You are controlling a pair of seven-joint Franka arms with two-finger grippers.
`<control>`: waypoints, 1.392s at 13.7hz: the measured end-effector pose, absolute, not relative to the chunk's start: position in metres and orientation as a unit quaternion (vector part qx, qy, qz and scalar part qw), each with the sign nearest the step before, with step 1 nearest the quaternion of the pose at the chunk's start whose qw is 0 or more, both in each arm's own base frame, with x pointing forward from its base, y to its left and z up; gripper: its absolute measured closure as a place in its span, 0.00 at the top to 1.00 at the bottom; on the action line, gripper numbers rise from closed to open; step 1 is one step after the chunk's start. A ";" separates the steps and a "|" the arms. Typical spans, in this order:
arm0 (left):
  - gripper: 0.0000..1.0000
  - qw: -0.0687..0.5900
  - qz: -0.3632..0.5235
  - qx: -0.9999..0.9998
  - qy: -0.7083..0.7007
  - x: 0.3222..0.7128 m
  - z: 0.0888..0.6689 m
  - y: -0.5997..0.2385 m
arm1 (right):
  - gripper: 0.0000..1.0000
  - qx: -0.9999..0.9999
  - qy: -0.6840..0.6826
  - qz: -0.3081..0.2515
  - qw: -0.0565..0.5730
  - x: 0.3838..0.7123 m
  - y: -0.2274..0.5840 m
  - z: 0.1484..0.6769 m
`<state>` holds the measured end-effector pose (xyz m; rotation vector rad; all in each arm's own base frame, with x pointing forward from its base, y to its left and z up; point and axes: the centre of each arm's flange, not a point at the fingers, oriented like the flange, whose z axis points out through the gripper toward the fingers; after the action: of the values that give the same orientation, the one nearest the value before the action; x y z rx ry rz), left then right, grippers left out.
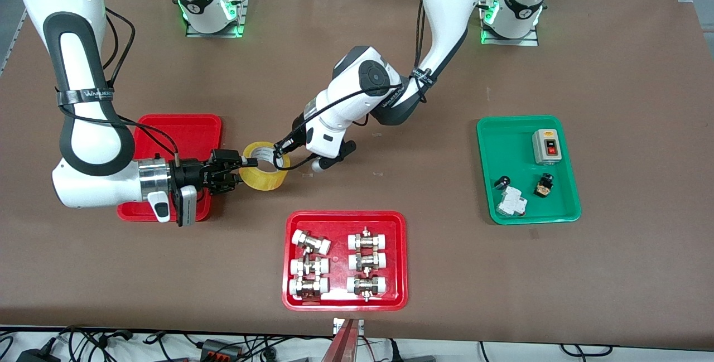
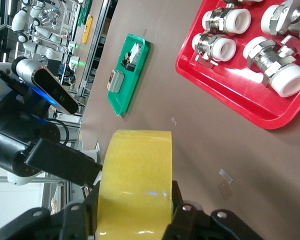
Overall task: Left arm passes tape to right arm into tray
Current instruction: 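Close the right gripper on the tape held by the left gripper, then open the left gripper and withdraw it while the right gripper holds tape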
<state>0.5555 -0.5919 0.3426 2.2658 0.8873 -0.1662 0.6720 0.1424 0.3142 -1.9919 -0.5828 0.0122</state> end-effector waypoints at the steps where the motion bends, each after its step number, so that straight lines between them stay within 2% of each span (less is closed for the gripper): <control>1: 0.21 0.344 -0.064 0.873 0.341 0.555 0.342 -0.592 | 0.53 -0.827 -0.242 0.005 0.508 0.672 0.142 0.314; 2: 0.26 0.345 -0.062 0.874 0.337 0.555 0.343 -0.592 | 0.53 -0.827 -0.242 0.005 0.508 0.672 0.143 0.314; 9: 0.96 0.348 -0.021 0.891 0.290 0.565 0.362 -0.584 | 0.53 -0.827 -0.242 0.005 0.508 0.672 0.143 0.312; 10: 1.00 0.348 -0.018 0.892 0.288 0.566 0.368 -0.580 | 0.53 -0.827 -0.241 0.005 0.507 0.672 0.143 0.311; 14: 1.00 0.299 -0.030 0.928 0.222 0.559 0.406 -0.543 | 0.53 -0.833 -0.236 0.003 0.500 0.674 0.146 0.300; 19: 1.00 0.203 -0.096 0.960 0.169 0.584 0.505 -0.384 | 0.53 -0.865 -0.160 0.011 0.476 0.684 0.085 0.291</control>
<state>0.5844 -0.3835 0.5050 2.6780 0.4726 -0.2671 0.6843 0.0847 0.2915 -2.1127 -0.3910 0.0275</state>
